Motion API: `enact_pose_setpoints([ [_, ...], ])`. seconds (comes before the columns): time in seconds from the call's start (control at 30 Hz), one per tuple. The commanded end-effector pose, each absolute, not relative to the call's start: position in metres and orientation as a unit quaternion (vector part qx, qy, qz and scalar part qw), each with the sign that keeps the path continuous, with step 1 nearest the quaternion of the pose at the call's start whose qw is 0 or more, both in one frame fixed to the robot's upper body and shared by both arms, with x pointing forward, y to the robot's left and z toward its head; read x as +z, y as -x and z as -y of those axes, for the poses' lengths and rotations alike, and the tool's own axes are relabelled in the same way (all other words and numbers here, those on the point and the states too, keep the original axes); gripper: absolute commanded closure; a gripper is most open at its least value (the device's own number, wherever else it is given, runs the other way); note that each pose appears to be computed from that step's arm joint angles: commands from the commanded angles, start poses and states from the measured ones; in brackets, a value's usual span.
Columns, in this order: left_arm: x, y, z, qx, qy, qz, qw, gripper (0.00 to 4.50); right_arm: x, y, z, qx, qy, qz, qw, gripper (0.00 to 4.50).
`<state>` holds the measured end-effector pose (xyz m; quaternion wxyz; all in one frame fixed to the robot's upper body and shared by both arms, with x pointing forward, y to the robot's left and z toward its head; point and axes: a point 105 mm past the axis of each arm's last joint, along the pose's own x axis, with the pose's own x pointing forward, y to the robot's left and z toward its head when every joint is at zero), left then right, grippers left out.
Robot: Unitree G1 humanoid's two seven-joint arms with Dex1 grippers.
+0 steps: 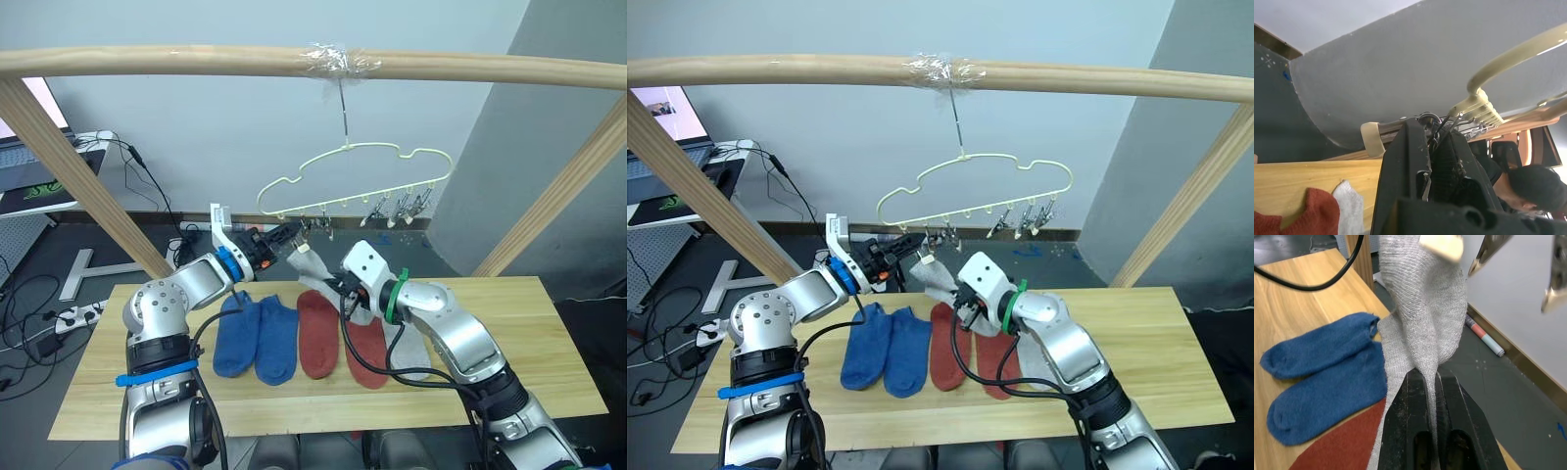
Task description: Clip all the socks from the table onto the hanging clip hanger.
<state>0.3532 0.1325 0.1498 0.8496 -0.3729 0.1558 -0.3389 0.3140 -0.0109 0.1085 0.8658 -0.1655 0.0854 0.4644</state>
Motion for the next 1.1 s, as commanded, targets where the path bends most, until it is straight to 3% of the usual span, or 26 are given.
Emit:
enact_pose_setpoints([
  [0.03,0.158,-0.349,-0.131,-0.351,0.361,-0.143,0.852,4.36,0.124,-0.317,0.008,0.465,0.167,-0.055,0.868,4.48],
  [0.2,0.158,-0.349,-0.134,-0.345,0.352,-0.131,0.860,4.36,0.125,-0.318,0.008,0.465,0.168,-0.053,0.868,4.48],
  [0.23,0.158,-0.350,-0.135,-0.343,0.353,-0.128,0.861,3.64,0.125,-0.318,0.008,0.466,0.168,-0.053,0.867,4.50],
  [0.53,0.161,-0.351,-0.154,-0.324,0.349,-0.121,0.871,0.97,0.119,-0.318,0.005,0.465,0.151,-0.059,0.870,4.50],
  [0.63,0.160,-0.348,-0.169,-0.319,0.306,-0.126,0.888,0.08,0.115,-0.315,-0.003,0.476,0.117,-0.073,0.869,4.50],
  [0.73,0.161,-0.348,-0.183,-0.312,0.269,-0.123,0.903,0.01,0.115,-0.310,-0.013,0.491,0.056,-0.091,0.865,4.50],
  [0.87,0.165,-0.349,-0.188,-0.321,0.181,-0.110,0.923,0.00,0.116,-0.308,-0.020,0.491,-0.019,-0.114,0.864,3.35],
  [1.1,0.171,-0.339,-0.166,-0.356,0.073,-0.071,0.929,0.00,0.088,-0.302,0.008,0.458,0.023,-0.147,0.876,0.88],
])
